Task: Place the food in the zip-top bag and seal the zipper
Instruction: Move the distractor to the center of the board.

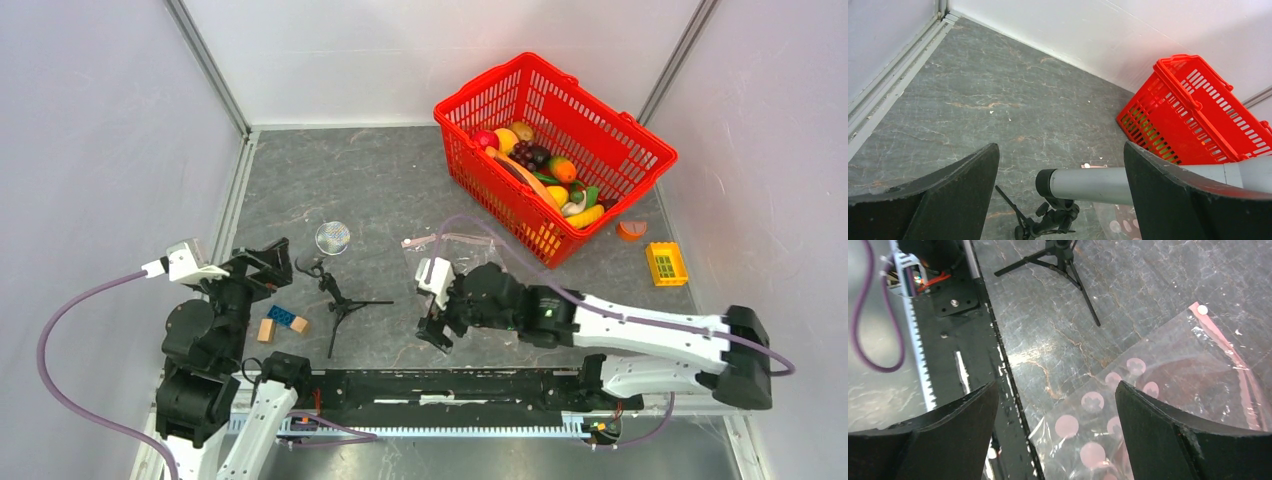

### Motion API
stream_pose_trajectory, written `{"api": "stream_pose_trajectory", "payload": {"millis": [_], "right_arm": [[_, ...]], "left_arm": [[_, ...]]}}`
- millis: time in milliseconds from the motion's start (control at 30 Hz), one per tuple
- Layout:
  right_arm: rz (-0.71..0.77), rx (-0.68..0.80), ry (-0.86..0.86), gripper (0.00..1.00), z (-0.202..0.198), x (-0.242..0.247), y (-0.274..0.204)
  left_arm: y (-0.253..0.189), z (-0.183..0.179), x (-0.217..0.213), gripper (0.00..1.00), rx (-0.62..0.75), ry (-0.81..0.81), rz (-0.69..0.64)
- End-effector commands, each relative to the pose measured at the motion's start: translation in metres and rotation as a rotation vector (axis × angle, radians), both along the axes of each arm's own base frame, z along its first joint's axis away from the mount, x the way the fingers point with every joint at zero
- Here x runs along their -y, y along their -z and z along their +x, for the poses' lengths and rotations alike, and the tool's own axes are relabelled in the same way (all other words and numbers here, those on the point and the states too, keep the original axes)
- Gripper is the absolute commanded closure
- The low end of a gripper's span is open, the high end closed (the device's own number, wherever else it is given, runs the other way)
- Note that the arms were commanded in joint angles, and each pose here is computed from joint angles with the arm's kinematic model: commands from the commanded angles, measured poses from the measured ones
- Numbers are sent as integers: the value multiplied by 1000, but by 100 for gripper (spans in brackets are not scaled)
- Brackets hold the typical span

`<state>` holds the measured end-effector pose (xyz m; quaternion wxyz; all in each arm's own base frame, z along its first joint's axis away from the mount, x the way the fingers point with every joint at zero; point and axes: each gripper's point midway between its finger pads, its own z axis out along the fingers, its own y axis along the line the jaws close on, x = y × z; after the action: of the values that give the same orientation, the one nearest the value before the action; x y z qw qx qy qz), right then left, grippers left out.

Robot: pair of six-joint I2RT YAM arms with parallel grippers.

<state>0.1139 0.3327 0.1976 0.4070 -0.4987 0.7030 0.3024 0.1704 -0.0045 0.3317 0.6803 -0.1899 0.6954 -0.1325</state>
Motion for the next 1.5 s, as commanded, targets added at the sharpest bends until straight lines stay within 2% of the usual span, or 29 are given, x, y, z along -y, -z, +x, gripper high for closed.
{"api": "stream_pose_trajectory", "payload": {"millis": [0, 133, 333, 533, 767, 933, 1167, 1467], "right_arm": [[194, 132, 39, 9, 15, -43, -5], [226, 207, -25, 15, 18, -69, 24], [157, 322, -31, 8, 44, -107, 60], [229, 362, -54, 2, 63, -136, 76], [249, 371, -2, 2, 96, -168, 104], [308, 357, 88, 2, 119, -180, 105], [308, 340, 282, 2, 159, -185, 120], [288, 303, 567, 2, 235, -176, 141]], "left_arm": [[-9, -1, -9, 0, 5, -41, 30], [-7, -5, -11, 0, 12, -54, 15], [-7, -12, -12, 0, 37, -52, -5], [-7, -16, -12, 0, 31, -49, 2], [-4, -18, -10, 0, 34, -32, -9], [-2, -19, -9, 0, 28, -29, -5], [-1, -21, -8, 0, 25, -21, -1], [0, -29, -6, 0, 28, -2, -29]]}}
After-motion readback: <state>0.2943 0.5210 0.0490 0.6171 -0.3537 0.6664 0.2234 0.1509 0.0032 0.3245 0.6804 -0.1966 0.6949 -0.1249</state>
